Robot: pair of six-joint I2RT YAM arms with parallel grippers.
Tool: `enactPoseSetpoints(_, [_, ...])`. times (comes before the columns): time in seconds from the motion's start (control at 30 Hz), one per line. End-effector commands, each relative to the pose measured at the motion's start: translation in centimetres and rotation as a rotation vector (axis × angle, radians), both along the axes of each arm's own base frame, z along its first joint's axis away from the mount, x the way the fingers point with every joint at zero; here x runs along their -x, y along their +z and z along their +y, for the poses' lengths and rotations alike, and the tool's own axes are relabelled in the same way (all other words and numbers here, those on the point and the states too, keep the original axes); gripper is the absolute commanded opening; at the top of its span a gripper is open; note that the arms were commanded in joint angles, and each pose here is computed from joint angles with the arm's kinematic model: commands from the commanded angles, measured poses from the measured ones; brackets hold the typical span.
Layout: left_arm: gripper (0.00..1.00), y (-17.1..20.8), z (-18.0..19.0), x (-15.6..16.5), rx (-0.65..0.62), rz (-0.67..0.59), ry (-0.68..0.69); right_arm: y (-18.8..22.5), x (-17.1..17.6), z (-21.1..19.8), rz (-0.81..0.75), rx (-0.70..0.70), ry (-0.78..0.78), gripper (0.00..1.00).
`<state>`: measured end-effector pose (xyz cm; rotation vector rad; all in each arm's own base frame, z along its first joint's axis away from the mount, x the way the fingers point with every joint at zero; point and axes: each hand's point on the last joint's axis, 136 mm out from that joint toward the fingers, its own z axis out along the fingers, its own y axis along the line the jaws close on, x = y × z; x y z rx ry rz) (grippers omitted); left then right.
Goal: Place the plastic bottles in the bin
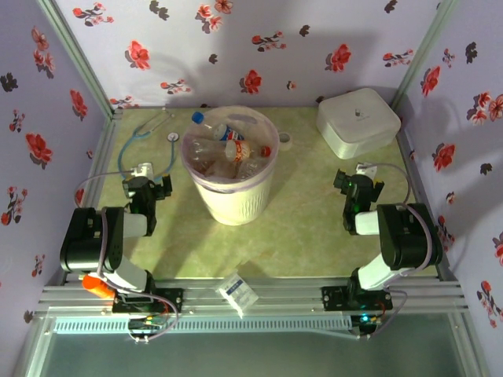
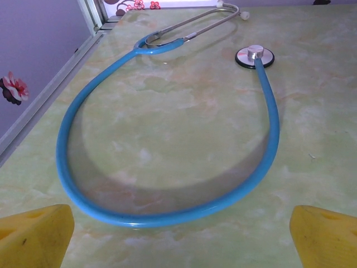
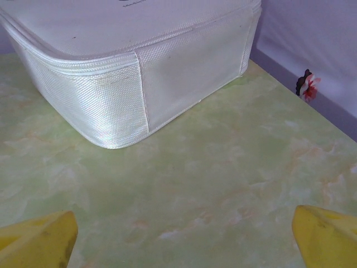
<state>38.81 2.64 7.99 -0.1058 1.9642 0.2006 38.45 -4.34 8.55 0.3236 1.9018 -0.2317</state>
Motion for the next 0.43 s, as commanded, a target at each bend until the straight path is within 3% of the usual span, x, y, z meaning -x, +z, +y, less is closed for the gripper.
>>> enactPoseSetpoints(0.0, [1.0, 1.66, 0.02, -0.82, 0.011, -0.063, -0.002, 0.57, -0.07, -0.3, -0.031, -0.011, -0.017, 0.99])
enactPoseSetpoints(0.4, [1.0, 1.68, 0.03, -0.83, 0.011, -0.064, -0.001, 0.61, -0.11, -0.24, -0.031, -0.01, -0.013, 0.99])
